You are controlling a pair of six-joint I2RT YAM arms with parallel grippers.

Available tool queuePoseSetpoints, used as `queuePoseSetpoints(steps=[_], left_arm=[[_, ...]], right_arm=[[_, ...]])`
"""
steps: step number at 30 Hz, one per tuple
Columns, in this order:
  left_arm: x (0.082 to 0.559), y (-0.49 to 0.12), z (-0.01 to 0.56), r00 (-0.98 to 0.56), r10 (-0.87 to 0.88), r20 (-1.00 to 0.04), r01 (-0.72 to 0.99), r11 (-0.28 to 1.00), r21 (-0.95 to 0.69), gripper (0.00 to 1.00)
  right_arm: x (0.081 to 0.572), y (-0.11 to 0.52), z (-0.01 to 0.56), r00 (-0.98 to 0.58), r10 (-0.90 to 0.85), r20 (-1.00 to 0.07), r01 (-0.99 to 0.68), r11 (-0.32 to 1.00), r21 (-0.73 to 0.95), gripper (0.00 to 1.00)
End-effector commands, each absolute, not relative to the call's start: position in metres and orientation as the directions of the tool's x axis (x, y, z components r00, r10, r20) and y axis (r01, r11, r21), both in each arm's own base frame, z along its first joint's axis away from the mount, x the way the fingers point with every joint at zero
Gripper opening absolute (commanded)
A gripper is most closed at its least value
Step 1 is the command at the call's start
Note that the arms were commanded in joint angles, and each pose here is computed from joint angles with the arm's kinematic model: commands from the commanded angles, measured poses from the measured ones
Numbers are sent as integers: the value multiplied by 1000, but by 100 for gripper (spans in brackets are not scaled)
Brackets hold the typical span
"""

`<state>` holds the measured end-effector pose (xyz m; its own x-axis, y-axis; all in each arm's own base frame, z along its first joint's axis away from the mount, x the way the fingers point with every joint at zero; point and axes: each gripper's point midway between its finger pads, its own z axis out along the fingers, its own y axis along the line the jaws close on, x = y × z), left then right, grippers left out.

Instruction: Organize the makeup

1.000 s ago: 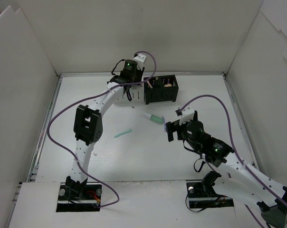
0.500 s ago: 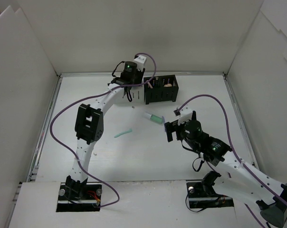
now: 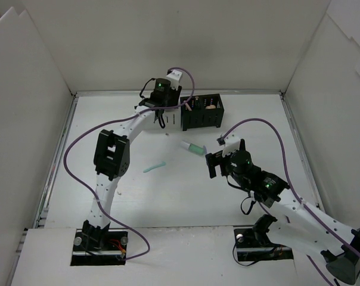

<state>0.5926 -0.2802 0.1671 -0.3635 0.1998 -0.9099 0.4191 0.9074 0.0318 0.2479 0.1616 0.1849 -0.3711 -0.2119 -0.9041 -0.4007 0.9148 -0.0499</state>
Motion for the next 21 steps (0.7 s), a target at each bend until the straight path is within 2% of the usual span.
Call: queuePoseSetpoints(steps=[1, 5, 10, 15, 18, 19, 21], left_arm=[[606, -282, 225, -225, 123, -967, 412, 911, 20, 39], [606, -281, 227, -215, 123, -969, 411, 911, 25, 46], [603, -281, 232, -210, 116, -971, 415, 910, 19, 48], [587, -276, 269, -183, 81, -980, 419, 908, -3, 52], [570, -267, 303, -169, 41, -985, 403, 914, -32, 63], [559, -262, 318, -168, 28, -985, 398, 917, -42, 70], [544, -254, 332, -189, 3, -982, 382, 922, -71, 75]], right_arm=[[254, 166, 190, -355, -182, -917, -391, 920, -32, 94], [254, 167, 190, -356, -185, -916, -397, 917, -31, 94], [253, 168, 191, -354, -186, -916, -404, 914, -30, 94], [258, 173, 192, -352, -219, -910, -423, 905, -54, 91], [265, 183, 175, -393, -276, -877, -449, 890, -78, 88], [267, 189, 175, -395, -281, -875, -463, 883, -75, 88], [271, 197, 160, -419, -329, -846, -494, 865, -91, 88]])
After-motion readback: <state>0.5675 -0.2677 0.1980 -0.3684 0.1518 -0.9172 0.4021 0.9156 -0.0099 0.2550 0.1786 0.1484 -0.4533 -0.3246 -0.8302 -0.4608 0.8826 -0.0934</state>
